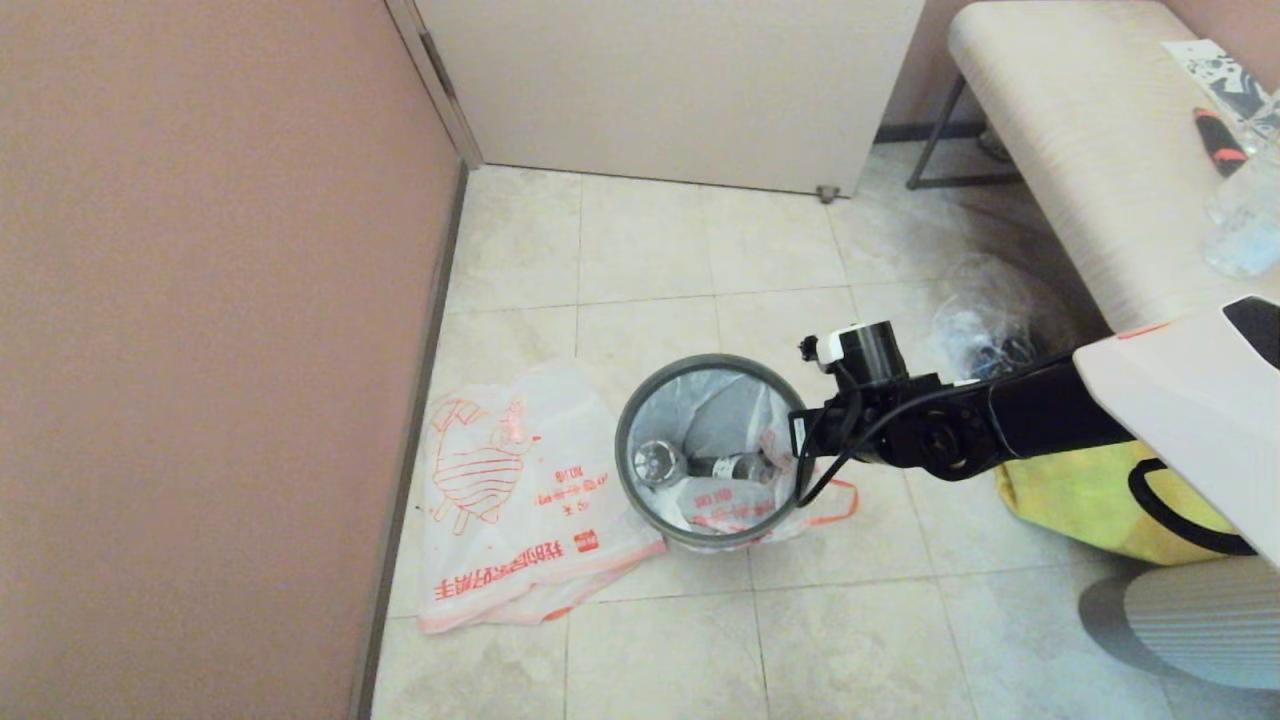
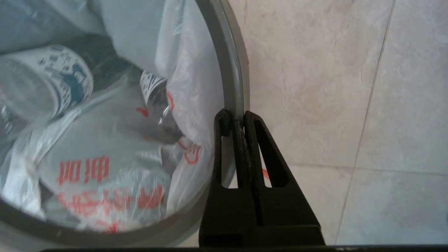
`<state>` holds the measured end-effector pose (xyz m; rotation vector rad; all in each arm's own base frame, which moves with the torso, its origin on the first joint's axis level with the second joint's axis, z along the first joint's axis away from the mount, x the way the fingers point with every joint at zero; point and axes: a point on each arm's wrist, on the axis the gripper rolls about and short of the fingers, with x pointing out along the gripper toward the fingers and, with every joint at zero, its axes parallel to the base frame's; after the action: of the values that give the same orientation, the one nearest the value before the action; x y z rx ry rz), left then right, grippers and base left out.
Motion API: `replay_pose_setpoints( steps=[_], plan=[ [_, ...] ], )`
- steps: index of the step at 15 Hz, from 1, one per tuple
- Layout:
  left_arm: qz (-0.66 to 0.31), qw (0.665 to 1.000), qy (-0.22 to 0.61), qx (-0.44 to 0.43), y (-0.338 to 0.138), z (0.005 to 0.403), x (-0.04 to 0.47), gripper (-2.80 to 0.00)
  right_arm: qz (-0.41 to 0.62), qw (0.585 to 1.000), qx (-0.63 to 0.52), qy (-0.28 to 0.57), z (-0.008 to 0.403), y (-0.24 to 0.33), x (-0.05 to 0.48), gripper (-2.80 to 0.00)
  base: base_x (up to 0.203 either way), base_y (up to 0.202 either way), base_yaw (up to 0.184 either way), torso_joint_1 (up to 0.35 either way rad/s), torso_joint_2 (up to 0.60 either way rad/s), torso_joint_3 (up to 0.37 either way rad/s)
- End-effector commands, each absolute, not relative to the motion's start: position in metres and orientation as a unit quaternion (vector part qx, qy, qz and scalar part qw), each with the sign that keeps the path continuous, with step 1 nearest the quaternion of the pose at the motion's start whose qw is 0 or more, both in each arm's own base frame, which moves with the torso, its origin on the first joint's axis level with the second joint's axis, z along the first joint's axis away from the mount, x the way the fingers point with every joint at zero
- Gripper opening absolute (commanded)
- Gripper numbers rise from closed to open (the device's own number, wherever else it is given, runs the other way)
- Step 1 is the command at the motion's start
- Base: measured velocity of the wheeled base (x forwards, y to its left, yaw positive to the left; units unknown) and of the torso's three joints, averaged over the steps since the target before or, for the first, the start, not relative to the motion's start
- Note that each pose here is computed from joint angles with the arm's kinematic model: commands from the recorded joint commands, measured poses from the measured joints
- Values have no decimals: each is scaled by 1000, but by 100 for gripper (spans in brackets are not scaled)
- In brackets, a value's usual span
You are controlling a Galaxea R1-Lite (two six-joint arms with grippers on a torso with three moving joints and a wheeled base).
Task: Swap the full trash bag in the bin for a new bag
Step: Place the trash can ring on the floor
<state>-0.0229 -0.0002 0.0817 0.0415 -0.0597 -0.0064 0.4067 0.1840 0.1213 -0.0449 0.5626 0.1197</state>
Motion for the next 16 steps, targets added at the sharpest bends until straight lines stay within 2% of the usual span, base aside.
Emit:
replay_pose_setpoints(
  steps=[1, 12, 16],
  plan=[
    [-3, 1000, -18, 21, 0, 75, -21, -280, 63, 961, -20, 269, 135, 185, 399, -280, 0, 0, 0, 0, 0, 0],
    [-3, 1000, -18, 21, 0, 75, -21, -280, 130, 959, -9, 252, 209, 215, 332, -280, 0, 0, 0, 0, 0, 0],
    [-3, 1000, -18, 21, 0, 75, -21, -280, 127, 956, -23, 262, 208, 221, 324, -280, 0, 0, 0, 0, 0, 0]
  ],
)
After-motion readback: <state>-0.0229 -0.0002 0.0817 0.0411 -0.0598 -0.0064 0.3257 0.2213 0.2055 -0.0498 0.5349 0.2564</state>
